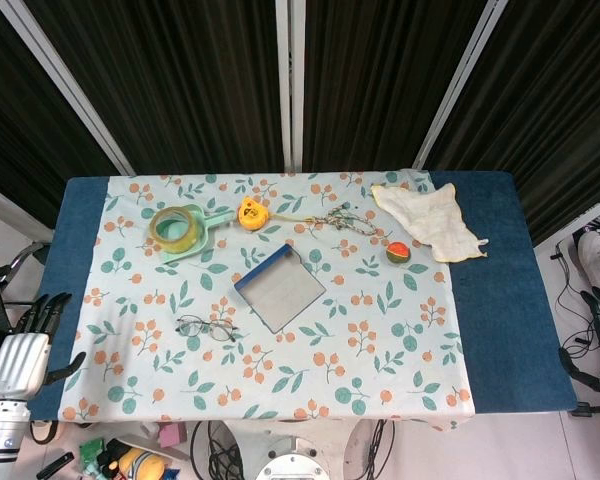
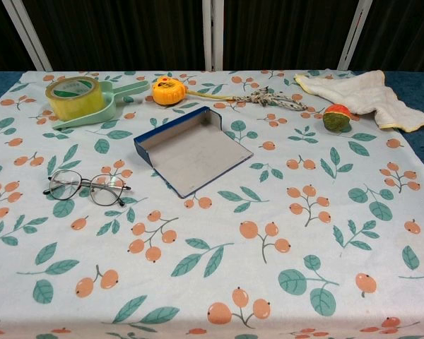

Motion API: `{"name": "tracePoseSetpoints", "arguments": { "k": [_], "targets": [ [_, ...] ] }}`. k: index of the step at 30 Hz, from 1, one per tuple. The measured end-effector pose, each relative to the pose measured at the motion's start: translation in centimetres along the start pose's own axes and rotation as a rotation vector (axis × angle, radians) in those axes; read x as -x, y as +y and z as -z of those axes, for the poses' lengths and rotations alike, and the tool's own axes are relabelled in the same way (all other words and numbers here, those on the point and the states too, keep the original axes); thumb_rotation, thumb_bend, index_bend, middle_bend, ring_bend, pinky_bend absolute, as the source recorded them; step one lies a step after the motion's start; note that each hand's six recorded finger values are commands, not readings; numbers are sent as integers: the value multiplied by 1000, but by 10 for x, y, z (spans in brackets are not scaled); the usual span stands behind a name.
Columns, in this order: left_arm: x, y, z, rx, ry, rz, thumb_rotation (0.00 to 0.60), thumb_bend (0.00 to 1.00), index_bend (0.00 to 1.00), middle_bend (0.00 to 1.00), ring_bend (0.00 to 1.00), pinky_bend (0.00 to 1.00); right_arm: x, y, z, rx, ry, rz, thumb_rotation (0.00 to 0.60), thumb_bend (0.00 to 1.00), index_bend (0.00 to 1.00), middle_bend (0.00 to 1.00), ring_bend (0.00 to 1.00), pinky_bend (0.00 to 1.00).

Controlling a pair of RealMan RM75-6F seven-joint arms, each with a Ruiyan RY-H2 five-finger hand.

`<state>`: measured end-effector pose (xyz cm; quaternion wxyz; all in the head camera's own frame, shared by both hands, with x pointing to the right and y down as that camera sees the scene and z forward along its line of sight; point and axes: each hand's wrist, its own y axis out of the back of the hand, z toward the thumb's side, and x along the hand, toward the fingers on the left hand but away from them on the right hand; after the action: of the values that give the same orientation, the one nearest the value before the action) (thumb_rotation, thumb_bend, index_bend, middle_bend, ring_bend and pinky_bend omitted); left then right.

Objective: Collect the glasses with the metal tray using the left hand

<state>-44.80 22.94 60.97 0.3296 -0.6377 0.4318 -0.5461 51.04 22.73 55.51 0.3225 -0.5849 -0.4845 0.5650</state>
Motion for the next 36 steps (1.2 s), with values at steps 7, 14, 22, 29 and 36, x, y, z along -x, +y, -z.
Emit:
{"name": "tracePoseSetpoints", "arguments": {
  "k": [7,14,22,29,36],
  "targets": [
    [-1,0,-6,9,-16,9,600,223,44,66,20,139,-1,1,0,8,6,4,600,231,0,0,0,0],
    [-17,-3,-43,38,-126,32,600,281,75,66,20,139,-1,8,-1,13,16,22,600,230,0,0,0,0],
    [-50,-19,-116,26,-354,137,600,412,82,74,20,139,1,15,-4,5,24,35,600,230,0,0,0,0],
    [-76,-50,-181,-46,-513,241,600,429,74,75,20,139,-4,18,2,7,4,35,600,230,0,0,0,0],
    [-88,-80,-221,-161,-581,288,600,430,74,84,17,139,-9,26,13,20,-28,64,600,230,0,0,0,0]
  ]
}}
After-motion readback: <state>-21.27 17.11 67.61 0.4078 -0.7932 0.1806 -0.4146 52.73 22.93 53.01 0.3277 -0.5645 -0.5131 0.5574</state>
